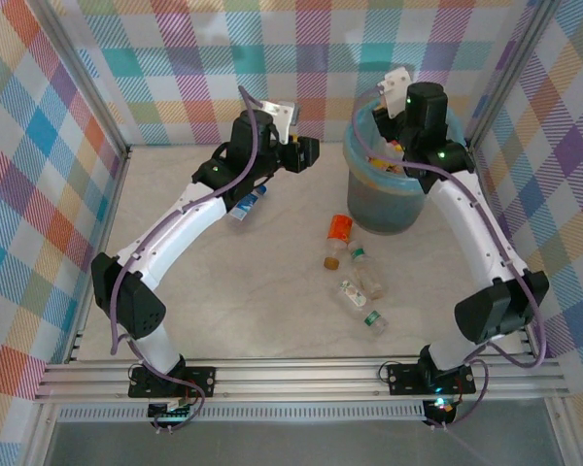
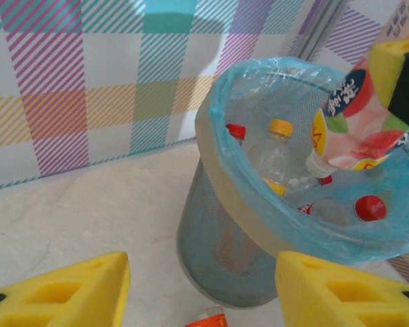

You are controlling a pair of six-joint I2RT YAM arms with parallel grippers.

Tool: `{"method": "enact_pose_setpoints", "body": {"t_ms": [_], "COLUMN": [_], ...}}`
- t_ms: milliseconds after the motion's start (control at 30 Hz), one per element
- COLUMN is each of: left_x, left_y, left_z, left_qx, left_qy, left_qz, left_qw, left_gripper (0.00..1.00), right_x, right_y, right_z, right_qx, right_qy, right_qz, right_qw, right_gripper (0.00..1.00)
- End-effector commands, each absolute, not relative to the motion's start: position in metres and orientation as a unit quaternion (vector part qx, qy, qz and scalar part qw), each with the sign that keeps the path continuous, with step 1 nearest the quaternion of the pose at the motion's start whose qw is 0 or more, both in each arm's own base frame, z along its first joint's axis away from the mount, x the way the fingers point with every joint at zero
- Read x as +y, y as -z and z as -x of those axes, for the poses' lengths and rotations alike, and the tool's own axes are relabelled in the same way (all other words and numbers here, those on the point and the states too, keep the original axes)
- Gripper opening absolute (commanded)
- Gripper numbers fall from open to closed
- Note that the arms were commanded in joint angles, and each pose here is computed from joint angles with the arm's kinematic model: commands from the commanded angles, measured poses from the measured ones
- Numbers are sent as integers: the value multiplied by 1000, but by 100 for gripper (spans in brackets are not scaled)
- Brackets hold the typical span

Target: Put the plastic bottles in the bin

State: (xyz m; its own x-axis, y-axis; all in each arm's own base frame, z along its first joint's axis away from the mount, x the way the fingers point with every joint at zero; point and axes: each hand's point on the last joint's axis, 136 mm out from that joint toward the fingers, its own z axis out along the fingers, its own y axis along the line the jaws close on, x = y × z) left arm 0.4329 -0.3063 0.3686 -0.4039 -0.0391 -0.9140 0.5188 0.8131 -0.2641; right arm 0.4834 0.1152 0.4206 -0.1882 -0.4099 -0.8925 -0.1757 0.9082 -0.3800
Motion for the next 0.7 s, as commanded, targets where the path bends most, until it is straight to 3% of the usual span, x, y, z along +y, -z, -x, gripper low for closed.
{"method": "enact_pose_setpoints", "body": {"t_ms": [0,300,467,667], "left_x": [-287,-270,-267,-268], "left_y": [-389,-374,-375,-371], "left_z": [-435,-445,-448,-451], "left_qx": [781,790,790,794], "left_qy": [261,265,268,271], "left_qz": [-119,-94,-95,-96], "left_qw": [555,544,542,536], "left_gripper": [58,58,58,58], "right_x": [133,146,144,138], "right_y": [-446,-380,-351,-351], "right_z": [-494,-547,-555,-555], "right_qx": [745,781,802,809], "right_qy": [37,32,40,41], "right_qz": [180,169,169,162], "right_qw": [641,600,571,563], "right_gripper": [54,60,64,71]}}
